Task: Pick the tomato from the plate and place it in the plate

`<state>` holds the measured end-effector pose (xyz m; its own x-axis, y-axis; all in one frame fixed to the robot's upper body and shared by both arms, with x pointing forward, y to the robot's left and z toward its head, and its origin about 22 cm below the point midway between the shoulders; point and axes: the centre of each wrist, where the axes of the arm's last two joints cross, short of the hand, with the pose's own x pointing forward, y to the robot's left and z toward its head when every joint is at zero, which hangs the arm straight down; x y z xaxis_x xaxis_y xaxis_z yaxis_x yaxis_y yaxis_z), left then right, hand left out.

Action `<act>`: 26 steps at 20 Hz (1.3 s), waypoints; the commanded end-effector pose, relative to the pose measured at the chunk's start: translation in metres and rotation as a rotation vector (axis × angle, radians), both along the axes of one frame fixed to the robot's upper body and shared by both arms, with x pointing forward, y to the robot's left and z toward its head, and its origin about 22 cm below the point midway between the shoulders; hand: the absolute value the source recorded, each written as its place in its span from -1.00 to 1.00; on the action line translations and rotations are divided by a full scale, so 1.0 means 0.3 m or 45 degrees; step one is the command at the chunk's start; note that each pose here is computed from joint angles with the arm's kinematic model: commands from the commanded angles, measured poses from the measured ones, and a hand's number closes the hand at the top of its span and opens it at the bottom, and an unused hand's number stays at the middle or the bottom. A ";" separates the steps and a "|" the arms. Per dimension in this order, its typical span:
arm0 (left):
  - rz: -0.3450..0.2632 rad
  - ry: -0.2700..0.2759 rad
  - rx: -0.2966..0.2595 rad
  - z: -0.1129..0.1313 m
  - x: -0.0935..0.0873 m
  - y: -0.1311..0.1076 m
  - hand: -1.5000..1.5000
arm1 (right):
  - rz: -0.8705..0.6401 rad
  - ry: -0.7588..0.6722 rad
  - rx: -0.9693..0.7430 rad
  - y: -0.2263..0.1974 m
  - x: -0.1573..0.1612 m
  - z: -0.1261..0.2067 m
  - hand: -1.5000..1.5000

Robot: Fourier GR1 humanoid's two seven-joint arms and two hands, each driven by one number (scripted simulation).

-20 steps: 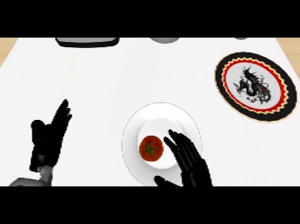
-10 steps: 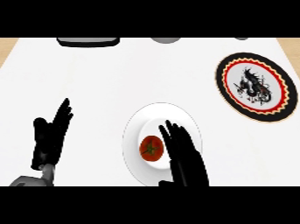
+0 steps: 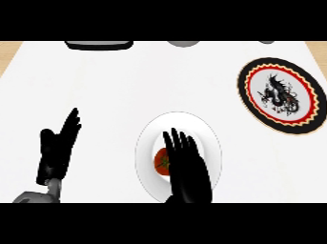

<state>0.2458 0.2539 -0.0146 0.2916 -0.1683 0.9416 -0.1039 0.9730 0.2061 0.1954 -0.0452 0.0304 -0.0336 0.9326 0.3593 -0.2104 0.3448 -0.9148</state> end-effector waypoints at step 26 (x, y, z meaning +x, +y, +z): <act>-0.008 -0.006 -0.018 0.032 -0.016 0.065 0.00 | 0.049 0.105 -0.119 0.013 0.092 -0.170 1.00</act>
